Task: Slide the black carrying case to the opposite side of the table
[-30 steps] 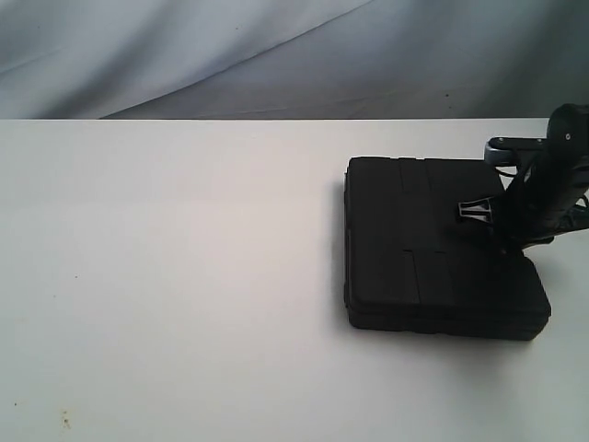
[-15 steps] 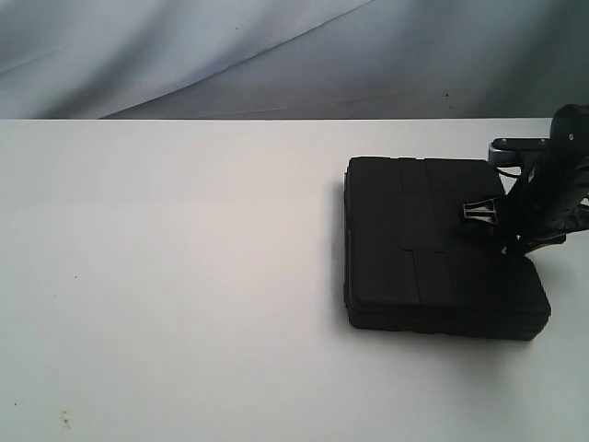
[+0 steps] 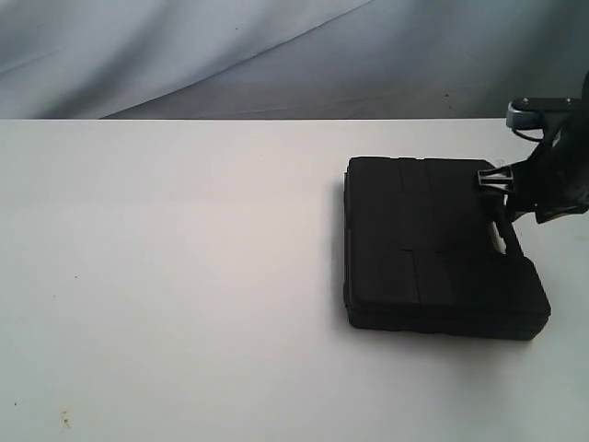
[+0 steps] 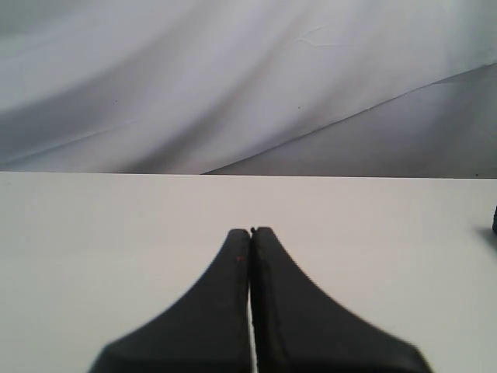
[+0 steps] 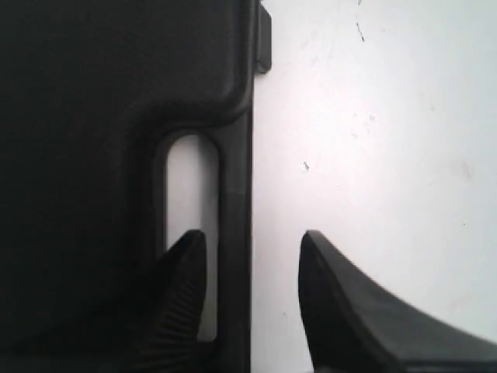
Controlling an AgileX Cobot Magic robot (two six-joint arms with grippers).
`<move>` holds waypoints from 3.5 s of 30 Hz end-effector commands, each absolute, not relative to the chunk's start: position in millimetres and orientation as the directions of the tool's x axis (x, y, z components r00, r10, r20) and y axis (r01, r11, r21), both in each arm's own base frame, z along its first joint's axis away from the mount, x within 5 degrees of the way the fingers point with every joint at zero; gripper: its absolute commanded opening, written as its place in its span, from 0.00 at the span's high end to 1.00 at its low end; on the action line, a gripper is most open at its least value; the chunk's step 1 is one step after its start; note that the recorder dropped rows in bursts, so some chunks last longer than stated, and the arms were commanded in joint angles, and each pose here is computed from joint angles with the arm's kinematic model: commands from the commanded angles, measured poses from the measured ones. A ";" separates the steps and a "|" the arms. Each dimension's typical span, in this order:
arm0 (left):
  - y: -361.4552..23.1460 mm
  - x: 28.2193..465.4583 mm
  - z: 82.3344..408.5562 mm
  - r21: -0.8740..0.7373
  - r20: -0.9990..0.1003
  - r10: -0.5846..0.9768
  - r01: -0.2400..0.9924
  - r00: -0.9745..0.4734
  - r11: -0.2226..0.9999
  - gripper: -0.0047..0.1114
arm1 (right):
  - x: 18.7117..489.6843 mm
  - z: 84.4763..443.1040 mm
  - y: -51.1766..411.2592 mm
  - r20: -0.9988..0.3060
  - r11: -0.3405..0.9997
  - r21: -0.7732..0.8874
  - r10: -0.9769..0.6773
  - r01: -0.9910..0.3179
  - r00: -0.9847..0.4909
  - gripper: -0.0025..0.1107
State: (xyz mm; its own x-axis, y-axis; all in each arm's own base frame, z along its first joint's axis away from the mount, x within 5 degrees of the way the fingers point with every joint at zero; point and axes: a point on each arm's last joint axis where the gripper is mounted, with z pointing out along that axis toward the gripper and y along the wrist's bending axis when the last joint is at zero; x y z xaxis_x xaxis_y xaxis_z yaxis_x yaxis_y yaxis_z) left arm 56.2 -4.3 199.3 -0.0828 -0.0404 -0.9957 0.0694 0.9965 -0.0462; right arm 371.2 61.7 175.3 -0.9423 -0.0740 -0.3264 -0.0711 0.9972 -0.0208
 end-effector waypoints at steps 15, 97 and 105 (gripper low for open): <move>-4.5 56.0 198.5 -0.044 -0.996 -0.039 0.074 -0.078 0.996 0.96 | 278.5 259.7 56.7 -0.598 0.995 0.064 -0.023 -0.076 -0.801 0.77; -4.5 56.0 198.5 -0.044 -0.996 -0.039 0.074 -0.078 0.996 0.96 | 55.7 205.7 9.2 -1.000 0.987 0.009 0.009 -0.162 0.003 0.98; -4.5 56.0 198.5 -0.044 -0.996 -0.039 0.074 -0.078 0.996 0.96 | 55.7 204.6 9.3 -1.000 0.987 0.017 0.015 -0.162 -0.010 0.98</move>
State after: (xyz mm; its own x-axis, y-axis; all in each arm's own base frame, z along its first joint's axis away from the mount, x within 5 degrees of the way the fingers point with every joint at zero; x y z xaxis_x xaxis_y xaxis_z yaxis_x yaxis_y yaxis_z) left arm 56.2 -4.3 199.3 -0.0828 -0.0404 -0.9957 0.0694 0.9965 -0.0462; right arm 55.9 9.7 206.2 -0.0054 0.0146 -0.9999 -0.1691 0.9855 0.0153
